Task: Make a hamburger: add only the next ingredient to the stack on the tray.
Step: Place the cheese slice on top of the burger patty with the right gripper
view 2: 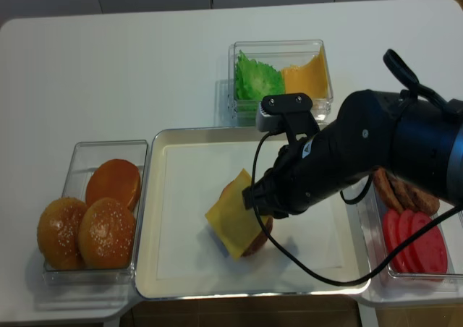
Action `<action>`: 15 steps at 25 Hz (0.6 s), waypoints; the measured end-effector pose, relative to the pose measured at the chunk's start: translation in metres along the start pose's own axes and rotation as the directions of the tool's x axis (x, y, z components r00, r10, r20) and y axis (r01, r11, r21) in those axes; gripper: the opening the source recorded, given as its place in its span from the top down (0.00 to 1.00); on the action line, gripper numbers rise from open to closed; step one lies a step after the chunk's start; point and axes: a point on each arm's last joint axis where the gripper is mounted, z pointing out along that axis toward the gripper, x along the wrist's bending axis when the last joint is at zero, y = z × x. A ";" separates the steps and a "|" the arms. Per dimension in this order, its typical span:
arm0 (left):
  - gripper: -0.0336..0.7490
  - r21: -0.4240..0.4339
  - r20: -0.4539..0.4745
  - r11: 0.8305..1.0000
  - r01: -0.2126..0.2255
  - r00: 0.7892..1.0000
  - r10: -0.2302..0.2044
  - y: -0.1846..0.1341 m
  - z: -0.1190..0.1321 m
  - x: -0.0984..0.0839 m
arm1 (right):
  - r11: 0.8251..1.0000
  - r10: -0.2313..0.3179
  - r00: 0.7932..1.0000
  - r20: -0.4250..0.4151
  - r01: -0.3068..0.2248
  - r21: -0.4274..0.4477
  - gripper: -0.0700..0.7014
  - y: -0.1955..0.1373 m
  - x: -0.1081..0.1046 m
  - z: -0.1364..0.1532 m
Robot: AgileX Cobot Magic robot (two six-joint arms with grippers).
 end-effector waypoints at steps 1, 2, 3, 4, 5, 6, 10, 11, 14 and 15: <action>0.58 0.000 0.000 1.000 0.000 1.000 0.000 0.000 0.000 0.000 | 1.000 0.003 1.000 0.003 -0.003 0.000 0.87 0.000 0.000 0.000; 0.58 0.000 0.000 1.000 0.000 1.000 0.000 0.000 0.000 0.000 | 1.000 0.003 1.000 0.004 -0.003 0.001 0.87 0.000 0.000 0.000; 0.58 0.000 0.000 1.000 0.000 1.000 0.000 0.000 0.000 0.000 | 1.000 0.003 1.000 0.005 -0.003 0.001 0.87 0.000 0.000 0.000; 0.58 0.000 0.000 1.000 0.000 1.000 0.000 0.000 0.000 0.000 | 1.000 0.005 1.000 0.005 -0.005 0.001 0.87 0.000 0.000 0.000; 0.58 0.000 0.000 1.000 0.000 1.000 0.000 0.000 0.000 0.000 | 1.000 0.006 1.000 0.006 -0.006 0.001 0.87 0.000 -0.001 0.000; 0.58 0.000 0.000 1.000 0.000 1.000 0.000 0.000 0.000 0.000 | 1.000 0.006 1.000 0.006 -0.006 0.001 0.87 0.000 -0.001 0.000; 0.58 0.000 0.000 1.000 0.000 1.000 0.000 0.000 0.000 0.000 | 1.000 0.011 1.000 0.020 -0.011 0.002 0.87 0.000 -0.002 0.000; 0.58 0.000 0.000 1.000 0.000 1.000 0.000 0.000 0.000 0.000 | 1.000 0.014 1.000 0.022 -0.014 0.002 0.87 0.000 -0.002 0.000; 0.58 0.000 0.000 1.000 0.000 1.000 0.000 0.000 0.000 0.000 | 1.000 0.015 1.000 0.025 -0.016 0.006 0.87 -0.001 -0.002 0.000; 0.58 0.000 0.000 1.000 0.000 1.000 0.000 0.000 0.000 0.000 | 1.000 0.017 1.000 0.024 -0.017 0.010 0.87 -0.001 -0.002 0.000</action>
